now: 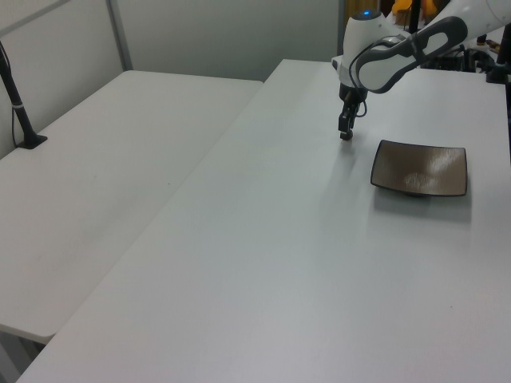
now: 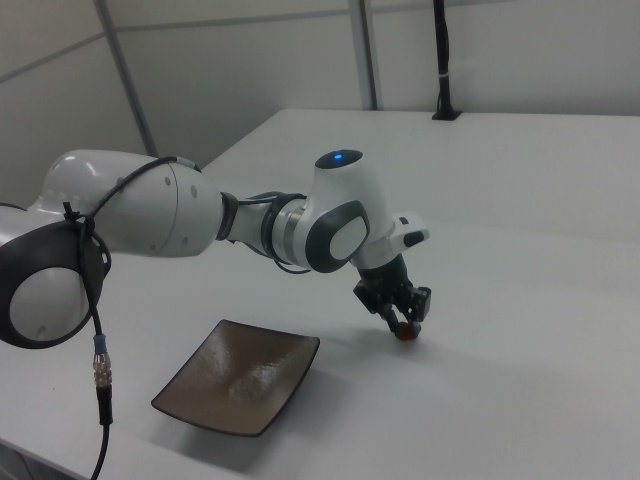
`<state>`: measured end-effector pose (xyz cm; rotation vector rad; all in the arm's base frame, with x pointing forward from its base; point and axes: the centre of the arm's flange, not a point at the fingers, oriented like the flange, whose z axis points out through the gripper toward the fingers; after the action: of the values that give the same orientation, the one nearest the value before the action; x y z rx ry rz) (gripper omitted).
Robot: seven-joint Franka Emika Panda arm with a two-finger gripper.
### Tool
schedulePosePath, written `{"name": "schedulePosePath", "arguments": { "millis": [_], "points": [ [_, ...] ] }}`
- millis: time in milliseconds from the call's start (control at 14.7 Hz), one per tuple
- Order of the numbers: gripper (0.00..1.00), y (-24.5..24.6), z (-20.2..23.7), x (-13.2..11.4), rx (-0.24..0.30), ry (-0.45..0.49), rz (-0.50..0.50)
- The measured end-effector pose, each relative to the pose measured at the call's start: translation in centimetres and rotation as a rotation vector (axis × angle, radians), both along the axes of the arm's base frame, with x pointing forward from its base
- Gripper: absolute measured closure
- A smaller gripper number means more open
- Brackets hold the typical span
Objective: Strawberries on a ceramic plate
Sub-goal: 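Close the gripper on the red strawberry, then lift the strawberry and carry it over the brown plate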
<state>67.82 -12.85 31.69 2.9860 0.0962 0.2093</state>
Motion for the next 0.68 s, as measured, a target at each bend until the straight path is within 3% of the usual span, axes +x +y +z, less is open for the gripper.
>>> {"name": "schedulePosePath", "arguments": {
  "millis": [272, 681],
  "points": [
    [0.67, -0.01, 0.02, -0.01, 0.000, -0.001, 0.000],
    [0.67, -0.06, 0.36, 0.04, -0.001, -0.006, 0.000]
  ]
}}
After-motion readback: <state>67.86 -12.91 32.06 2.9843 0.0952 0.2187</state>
